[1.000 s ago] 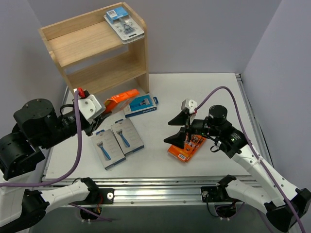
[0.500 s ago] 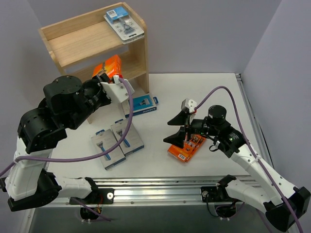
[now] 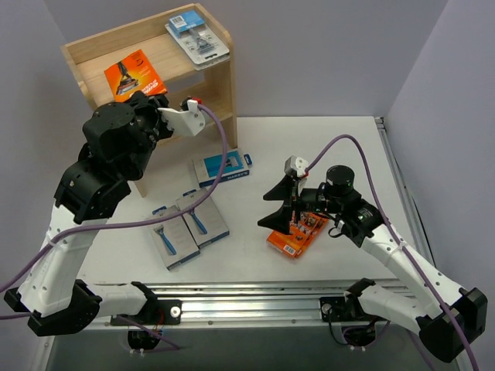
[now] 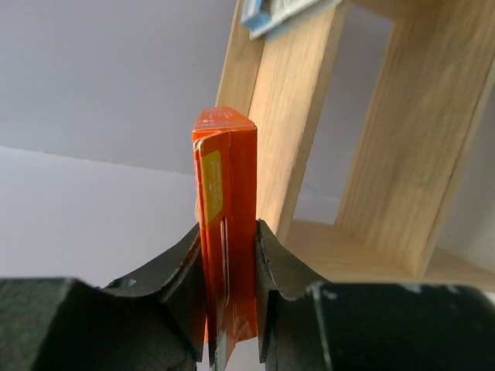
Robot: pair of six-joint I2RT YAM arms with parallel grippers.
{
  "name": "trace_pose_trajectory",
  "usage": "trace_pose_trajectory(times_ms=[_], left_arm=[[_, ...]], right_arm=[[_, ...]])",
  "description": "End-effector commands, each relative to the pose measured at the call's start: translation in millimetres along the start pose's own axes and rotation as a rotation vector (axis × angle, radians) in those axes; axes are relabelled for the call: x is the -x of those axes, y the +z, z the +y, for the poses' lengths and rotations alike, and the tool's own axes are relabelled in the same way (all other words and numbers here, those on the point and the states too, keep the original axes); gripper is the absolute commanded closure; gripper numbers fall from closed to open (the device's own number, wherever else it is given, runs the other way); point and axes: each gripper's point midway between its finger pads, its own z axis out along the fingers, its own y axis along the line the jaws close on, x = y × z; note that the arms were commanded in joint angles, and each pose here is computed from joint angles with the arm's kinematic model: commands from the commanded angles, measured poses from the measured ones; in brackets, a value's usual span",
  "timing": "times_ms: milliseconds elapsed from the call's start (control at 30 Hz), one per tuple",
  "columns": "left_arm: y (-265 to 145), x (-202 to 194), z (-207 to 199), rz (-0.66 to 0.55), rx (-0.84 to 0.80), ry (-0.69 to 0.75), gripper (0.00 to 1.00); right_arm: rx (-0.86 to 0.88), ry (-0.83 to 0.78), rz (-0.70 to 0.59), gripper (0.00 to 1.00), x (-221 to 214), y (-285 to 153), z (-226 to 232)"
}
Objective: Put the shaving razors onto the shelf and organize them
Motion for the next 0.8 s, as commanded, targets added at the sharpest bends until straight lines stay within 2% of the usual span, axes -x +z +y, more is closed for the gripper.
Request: trace_pose_trajectory(times_ms=[0,100,167,433,733,767], left_arm=[[7.8,-11.7,23.3,-0.031,0.086,-0.002,0.98],[19.7,-18.7,12.4,-0.056,0.059,0.002,0.98],[30.6,-30.7,7.9,-0.029,0.051,0.014,0.98],[65.0,-47.5,6.8,-0.029,0.028,0.016,0.97],[97.6,-74.7,0.2,0.023,0.049,0.003,0.75],[99.3,-76.3,0.5,0.026,0.054,-0.001,0.7]], right_arm=[[0.033,-0.014,-0.035,0.2,7.1,1.0,3.1],[0.041,-0.002,-0.026,0.2,3.4,3.0,2.3],[0.048,0.004,-0.027,0.2,2.8,4.4,2.0],[0.055,0.03,-0.009,0.2,-3.5,9.1,-2.2],[0.053,0.042,-0.002,0.2,-7.3,10.9,-5.6],[0.054,0.042,-0.001,0.2,-7.7,10.9,-5.4]])
